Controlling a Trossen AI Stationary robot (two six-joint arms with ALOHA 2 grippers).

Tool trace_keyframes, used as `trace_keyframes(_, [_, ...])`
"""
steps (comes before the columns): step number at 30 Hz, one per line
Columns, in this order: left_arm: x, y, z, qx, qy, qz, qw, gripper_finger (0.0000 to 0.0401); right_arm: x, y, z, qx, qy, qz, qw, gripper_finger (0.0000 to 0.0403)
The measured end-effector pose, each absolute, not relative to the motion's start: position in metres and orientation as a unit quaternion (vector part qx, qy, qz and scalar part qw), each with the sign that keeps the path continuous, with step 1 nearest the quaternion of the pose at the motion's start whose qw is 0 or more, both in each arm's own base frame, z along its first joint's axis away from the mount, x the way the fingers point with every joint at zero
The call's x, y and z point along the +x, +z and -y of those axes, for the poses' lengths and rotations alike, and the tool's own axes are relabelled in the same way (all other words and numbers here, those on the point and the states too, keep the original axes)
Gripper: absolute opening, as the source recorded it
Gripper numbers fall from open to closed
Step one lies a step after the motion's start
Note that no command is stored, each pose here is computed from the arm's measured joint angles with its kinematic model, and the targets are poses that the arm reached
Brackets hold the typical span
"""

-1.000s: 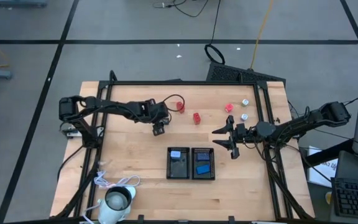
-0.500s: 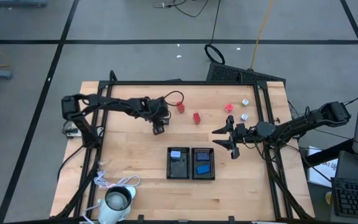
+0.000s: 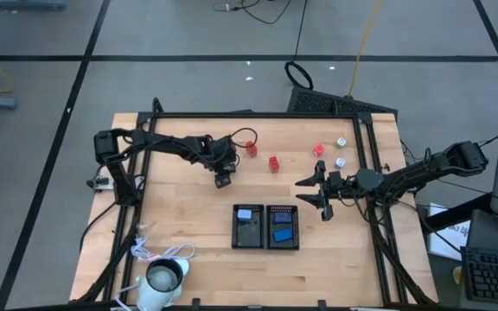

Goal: Pick & Place Office items
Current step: Put the black digital clock into the right black basket

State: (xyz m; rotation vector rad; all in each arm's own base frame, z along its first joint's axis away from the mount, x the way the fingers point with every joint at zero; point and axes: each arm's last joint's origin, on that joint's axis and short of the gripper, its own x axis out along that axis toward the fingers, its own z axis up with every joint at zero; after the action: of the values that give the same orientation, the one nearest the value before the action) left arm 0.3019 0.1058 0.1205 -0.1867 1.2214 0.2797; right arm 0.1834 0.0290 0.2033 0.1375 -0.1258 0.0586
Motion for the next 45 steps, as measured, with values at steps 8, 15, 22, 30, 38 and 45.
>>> trace_keyframes(8, [0.303, 0.12, -0.104, -0.07, 0.116, -0.572, 0.809, 0.0205, 0.183, 0.203, -0.029, 0.068, 0.029, 0.063, 0.995, 0.0171])
trace_keyframes(15, [0.304, 0.122, -0.099, -0.036, 0.13, -0.578, 0.805, 0.015, 0.183, 0.203, -0.029, 0.069, 0.028, 0.063, 0.995, 0.0171])
trace_keyframes(22, [0.298, 0.155, -0.077, 0.066, 0.182, -0.56, 0.806, 0.015, 0.183, 0.203, -0.029, 0.069, 0.026, 0.062, 0.995, 0.0171])
trace_keyframes(30, [0.303, 0.2, -0.021, 0.235, 0.201, -0.468, 0.828, 0.015, 0.187, 0.198, -0.024, 0.1, -0.032, 0.054, 0.993, 0.0171])
trace_keyframes(38, [0.324, 0.219, 0.026, 0.33, 0.195, -0.367, 0.848, 0.015, 0.205, 0.191, -0.014, 0.144, -0.075, 0.026, 0.986, 0.0171])
trace_keyframes(45, [0.354, 0.231, 0.046, 0.367, 0.178, -0.35, 0.843, 0.015, 0.234, 0.185, -0.012, 0.16, -0.089, -0.005, 0.983, 0.0171])
